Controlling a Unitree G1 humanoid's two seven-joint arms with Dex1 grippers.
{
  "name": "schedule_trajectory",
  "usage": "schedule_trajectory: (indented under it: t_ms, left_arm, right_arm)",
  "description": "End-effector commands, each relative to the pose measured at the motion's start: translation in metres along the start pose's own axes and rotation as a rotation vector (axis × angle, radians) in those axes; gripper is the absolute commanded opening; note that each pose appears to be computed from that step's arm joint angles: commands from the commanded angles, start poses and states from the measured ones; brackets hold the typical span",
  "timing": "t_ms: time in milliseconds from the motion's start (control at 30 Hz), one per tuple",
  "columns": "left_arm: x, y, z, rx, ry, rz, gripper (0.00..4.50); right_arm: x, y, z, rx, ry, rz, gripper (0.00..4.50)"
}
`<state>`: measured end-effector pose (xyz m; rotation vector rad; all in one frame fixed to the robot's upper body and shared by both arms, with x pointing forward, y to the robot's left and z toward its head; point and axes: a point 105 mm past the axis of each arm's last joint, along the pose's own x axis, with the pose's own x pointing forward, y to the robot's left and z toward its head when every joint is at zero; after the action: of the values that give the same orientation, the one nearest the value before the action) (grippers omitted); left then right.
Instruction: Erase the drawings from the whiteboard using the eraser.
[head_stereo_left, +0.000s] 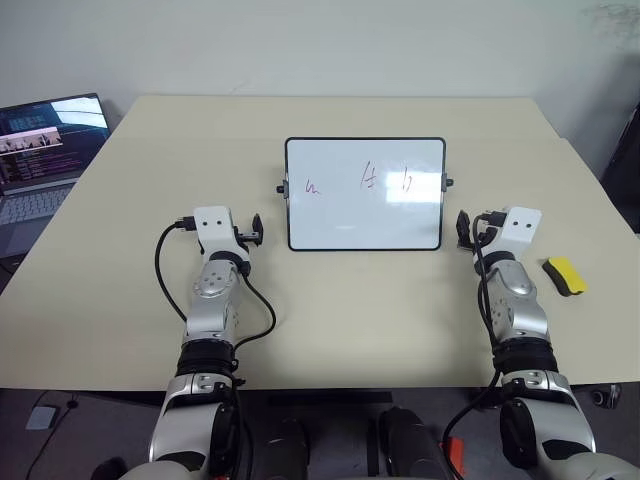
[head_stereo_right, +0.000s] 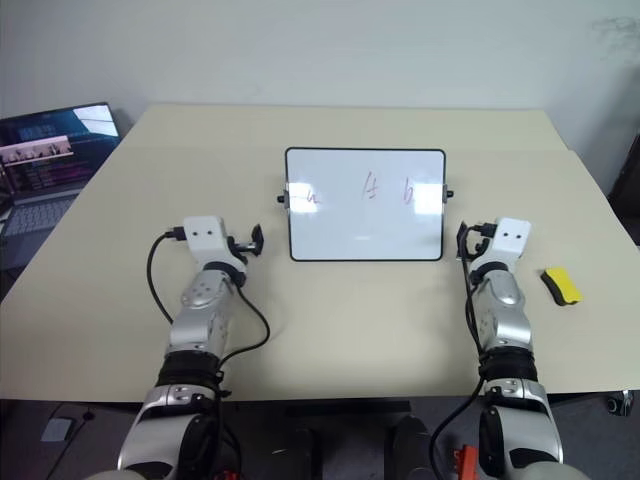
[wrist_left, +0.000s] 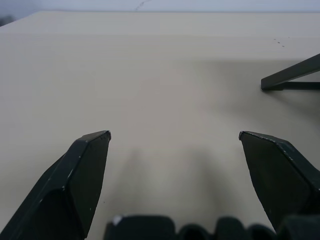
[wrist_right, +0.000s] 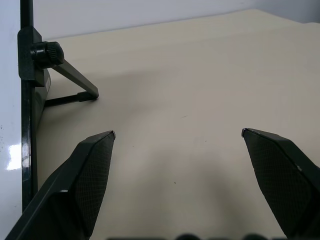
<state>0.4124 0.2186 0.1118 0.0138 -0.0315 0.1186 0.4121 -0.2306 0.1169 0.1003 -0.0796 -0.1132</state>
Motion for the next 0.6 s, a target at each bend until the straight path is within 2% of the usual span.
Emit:
schedule_trajectory:
  t_ms: [33, 200, 400, 600]
  left_arm:
    - [0.003, 0.003, 0.015, 0.017, -0.041, 0.01, 4.5]
    - [0.002, -0.003, 0.014, -0.004, -0.029, -0.031, 4.5]
    - [-0.001, 0.01, 0.008, 0.034, -0.007, -0.002, 4.5]
    - [0.002, 0.025, 0.014, 0.05, -0.002, -0.026, 4.5]
  right_arm:
    - [0.003, 0.0, 0.016, -0.008, -0.056, 0.005, 4.46]
    - [0.005, 0.0, 0.017, -0.011, -0.055, 0.008, 4.46]
    - [0.006, 0.004, 0.025, -0.032, -0.072, 0.034, 4.46]
    - [0.002, 0.0, 0.032, -0.04, -0.081, 0.035, 4.46]
